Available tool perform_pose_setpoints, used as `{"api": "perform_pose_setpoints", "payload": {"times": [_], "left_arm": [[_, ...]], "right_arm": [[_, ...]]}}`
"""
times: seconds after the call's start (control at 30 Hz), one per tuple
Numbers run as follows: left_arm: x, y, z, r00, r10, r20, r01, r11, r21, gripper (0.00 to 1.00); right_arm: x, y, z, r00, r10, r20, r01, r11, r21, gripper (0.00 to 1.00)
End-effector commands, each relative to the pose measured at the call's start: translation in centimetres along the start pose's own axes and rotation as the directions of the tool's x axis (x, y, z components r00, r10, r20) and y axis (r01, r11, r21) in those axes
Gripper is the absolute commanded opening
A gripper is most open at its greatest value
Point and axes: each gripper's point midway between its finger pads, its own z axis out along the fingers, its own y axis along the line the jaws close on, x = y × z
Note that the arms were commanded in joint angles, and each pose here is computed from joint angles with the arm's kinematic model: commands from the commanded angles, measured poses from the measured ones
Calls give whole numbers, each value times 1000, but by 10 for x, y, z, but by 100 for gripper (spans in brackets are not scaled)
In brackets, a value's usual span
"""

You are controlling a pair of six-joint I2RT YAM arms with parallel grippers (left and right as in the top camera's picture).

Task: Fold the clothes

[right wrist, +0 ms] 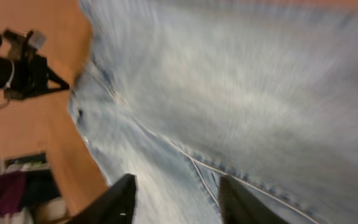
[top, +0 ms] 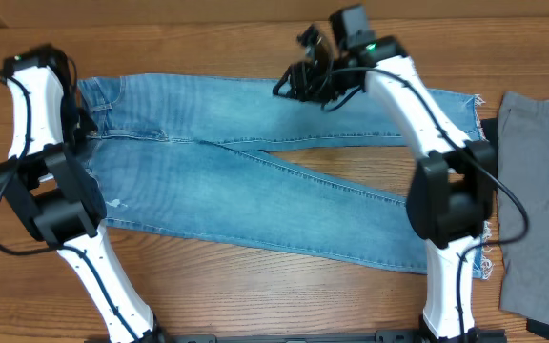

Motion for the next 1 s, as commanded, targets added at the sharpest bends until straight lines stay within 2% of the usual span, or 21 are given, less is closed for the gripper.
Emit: {"api": "perform_pose_setpoints", "payload": {"times": [0.0, 0.03, 0.07, 0.1, 0.37, 0.53, 0.7, 0.97], "left_arm": [[-10, -58, -97, 980, 31, 197, -96, 939, 330, 7], [-8, -73, -104, 975, 57, 215, -136, 917, 376, 7], [-5, -89, -110, 969, 84, 231, -176, 893, 415, 7], [1, -117, -114, 958, 131, 255, -239, 859, 453, 7], [34, -216, -82, 894, 330, 303, -436, 796, 420, 7], [61, -253, -42, 872, 423, 247, -489, 779, 393, 5], [74, -262, -9, 868, 463, 180, -496, 783, 375, 4], [67, -244, 12, 861, 483, 161, -509, 822, 255, 4]], "right_arm": [[-15, -4, -26, 996, -55, 68, 44, 988, 149, 48], [-14, -10, -25, 997, -49, 65, 37, 985, 170, 41], [-12, -18, -20, 998, -40, 56, 29, 980, 195, 30], [-11, -25, -11, 998, -38, 48, 27, 977, 210, 4], [0, -54, 40, 1000, -25, 0, 25, 976, 217, 4], [5, -72, 65, 1000, -6, -16, 9, 976, 218, 4], [17, -101, 81, 999, 36, -40, -23, 959, 282, 4], [38, -175, 74, 992, 109, -58, -61, 844, 533, 4]]}}
